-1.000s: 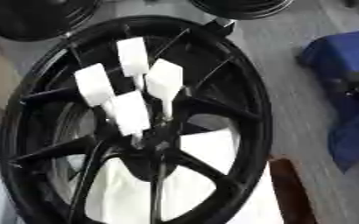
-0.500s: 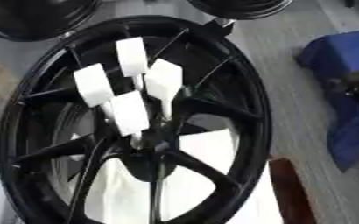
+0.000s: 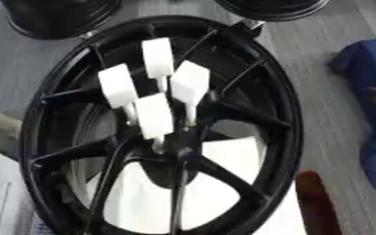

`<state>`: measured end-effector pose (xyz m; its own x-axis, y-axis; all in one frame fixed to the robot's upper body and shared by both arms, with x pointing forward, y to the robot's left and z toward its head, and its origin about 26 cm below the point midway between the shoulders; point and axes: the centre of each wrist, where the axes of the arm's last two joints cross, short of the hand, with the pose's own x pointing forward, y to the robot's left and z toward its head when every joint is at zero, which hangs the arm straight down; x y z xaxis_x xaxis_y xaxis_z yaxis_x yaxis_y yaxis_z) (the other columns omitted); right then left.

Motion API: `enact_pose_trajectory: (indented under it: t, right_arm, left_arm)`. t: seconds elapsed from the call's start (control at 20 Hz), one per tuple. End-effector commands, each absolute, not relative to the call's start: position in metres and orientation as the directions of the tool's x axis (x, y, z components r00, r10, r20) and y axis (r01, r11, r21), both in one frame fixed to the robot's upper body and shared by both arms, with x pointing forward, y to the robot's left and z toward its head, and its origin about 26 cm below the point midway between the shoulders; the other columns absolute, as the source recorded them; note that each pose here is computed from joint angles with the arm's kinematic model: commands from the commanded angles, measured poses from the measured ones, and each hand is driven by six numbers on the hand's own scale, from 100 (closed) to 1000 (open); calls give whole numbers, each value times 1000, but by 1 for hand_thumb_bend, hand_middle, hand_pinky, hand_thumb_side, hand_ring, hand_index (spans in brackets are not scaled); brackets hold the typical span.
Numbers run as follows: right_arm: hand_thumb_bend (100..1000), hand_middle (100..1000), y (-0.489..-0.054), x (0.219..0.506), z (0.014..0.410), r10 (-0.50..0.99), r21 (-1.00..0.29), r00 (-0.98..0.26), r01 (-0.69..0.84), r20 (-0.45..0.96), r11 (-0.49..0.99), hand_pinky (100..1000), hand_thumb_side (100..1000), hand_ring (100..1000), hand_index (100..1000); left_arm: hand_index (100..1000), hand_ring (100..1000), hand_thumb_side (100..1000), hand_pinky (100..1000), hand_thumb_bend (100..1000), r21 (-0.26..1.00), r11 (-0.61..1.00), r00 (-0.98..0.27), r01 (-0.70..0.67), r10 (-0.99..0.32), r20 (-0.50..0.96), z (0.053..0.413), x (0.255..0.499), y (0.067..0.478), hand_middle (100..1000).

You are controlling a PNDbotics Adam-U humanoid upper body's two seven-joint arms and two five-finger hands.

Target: Pull the pin out of the wheel hub.

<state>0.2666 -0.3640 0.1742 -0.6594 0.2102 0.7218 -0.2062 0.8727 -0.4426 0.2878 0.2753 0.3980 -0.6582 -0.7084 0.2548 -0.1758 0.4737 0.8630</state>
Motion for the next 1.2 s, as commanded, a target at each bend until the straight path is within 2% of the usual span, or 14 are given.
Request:
enact_pose_trajectory:
  t: [0.05, 0.25, 0.35, 0.6, 0.8, 1.2]
  right_arm:
    - [100, 612, -364, 263, 182, 228, -472, -674, -202, 702, 858, 945, 711, 677, 761]
    - [100, 612, -365, 262, 181, 242, -482, -667, -200, 705, 853, 945, 714, 677, 761]
    - [100, 612, -366, 261, 180, 252, -489, -661, -199, 707, 849, 946, 717, 677, 761]
    - [100, 612, -367, 260, 179, 267, -498, -653, -195, 709, 845, 946, 718, 677, 761]
    - [100, 612, -367, 260, 179, 268, -498, -650, -197, 711, 845, 946, 719, 677, 761]
    - [100, 613, -367, 259, 177, 271, -499, -643, -201, 716, 843, 947, 722, 677, 762]
  left_arm:
    - [725, 696, 520, 727, 100, 898, 395, -651, -193, -736, 184, 410, 278, 271, 556]
    - [739, 716, 497, 755, 100, 965, 233, -637, -122, -764, 104, 412, 275, 255, 580]
    - [752, 731, 522, 774, 156, 985, 147, -633, -90, -772, 57, 413, 274, 245, 600]
    - [780, 745, 554, 792, 222, 1000, -7, -646, -23, -763, -20, 417, 273, 223, 627]
    - [836, 779, 585, 808, 281, 998, -69, -660, 11, -750, -44, 419, 273, 209, 686]
    - [837, 779, 649, 800, 318, 995, -90, -678, 52, -734, -31, 421, 275, 184, 685]
